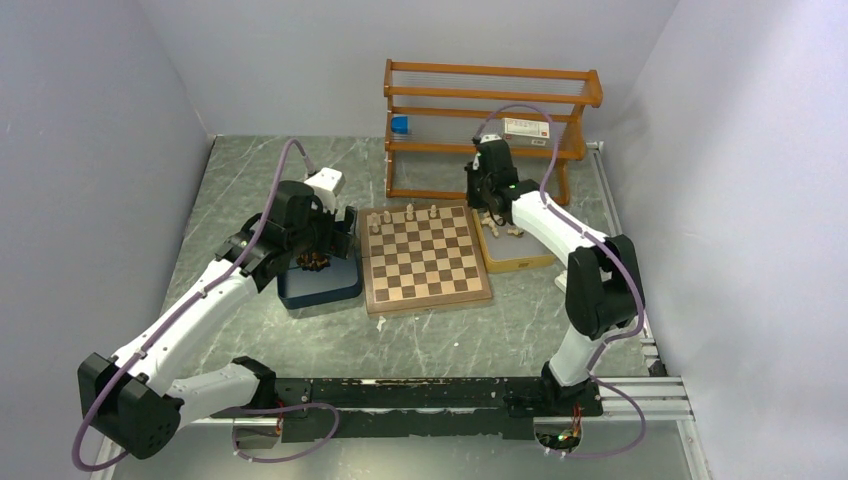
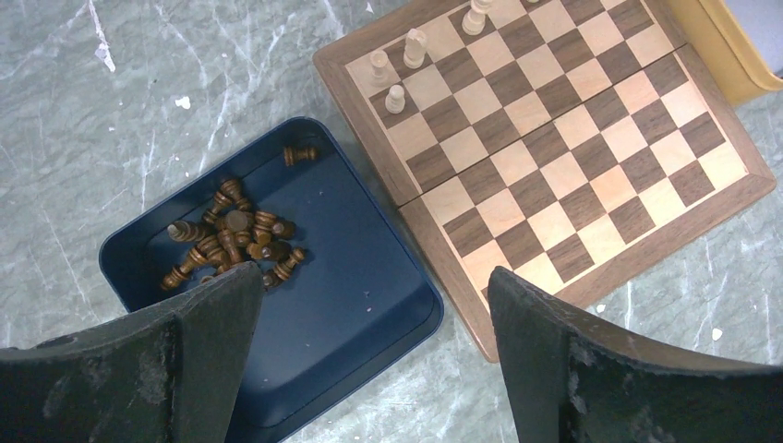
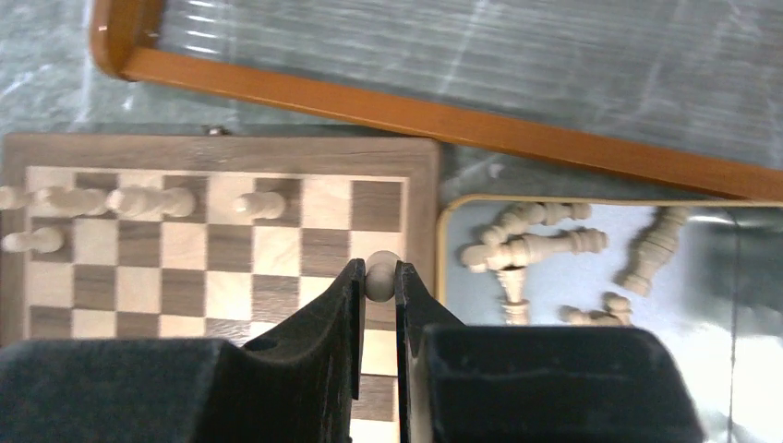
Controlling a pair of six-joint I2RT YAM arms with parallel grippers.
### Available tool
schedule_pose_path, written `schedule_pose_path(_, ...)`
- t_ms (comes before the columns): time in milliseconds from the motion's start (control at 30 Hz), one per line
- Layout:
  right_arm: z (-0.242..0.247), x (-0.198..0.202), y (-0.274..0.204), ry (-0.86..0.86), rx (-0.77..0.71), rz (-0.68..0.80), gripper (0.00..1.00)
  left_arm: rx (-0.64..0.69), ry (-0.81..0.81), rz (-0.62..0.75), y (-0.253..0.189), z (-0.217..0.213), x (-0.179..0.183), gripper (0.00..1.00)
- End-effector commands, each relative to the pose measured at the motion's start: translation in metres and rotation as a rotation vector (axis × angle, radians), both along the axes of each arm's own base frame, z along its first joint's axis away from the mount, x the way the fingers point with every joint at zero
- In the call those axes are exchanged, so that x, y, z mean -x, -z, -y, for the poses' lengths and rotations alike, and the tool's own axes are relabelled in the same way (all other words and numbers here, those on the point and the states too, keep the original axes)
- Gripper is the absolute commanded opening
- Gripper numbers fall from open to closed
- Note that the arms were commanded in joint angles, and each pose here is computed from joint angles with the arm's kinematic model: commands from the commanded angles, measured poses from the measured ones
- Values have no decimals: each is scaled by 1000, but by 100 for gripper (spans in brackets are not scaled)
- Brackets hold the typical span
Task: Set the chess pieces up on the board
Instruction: Place the chess piece on the chessboard.
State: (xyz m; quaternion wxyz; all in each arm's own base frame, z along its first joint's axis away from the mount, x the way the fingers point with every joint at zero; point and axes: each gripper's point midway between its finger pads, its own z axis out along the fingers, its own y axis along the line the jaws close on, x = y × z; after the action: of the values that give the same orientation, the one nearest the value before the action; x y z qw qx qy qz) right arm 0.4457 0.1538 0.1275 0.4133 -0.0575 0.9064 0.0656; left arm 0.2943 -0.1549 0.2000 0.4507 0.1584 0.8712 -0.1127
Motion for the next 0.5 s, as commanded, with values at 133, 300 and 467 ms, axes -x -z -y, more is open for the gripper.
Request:
schedule_pose_path(133,-37,-2,6,-50,-12,-17,13,13,0,49,-12,0,-1,95)
schedule_pose_path(300,-49,0,24,-52,-27,-51,13,13,0,48,-12,0,-2,95)
schedule_pose_path(467,-48,3,44,-21,-7,-98,14,11,1,46,-11,0,-2,95)
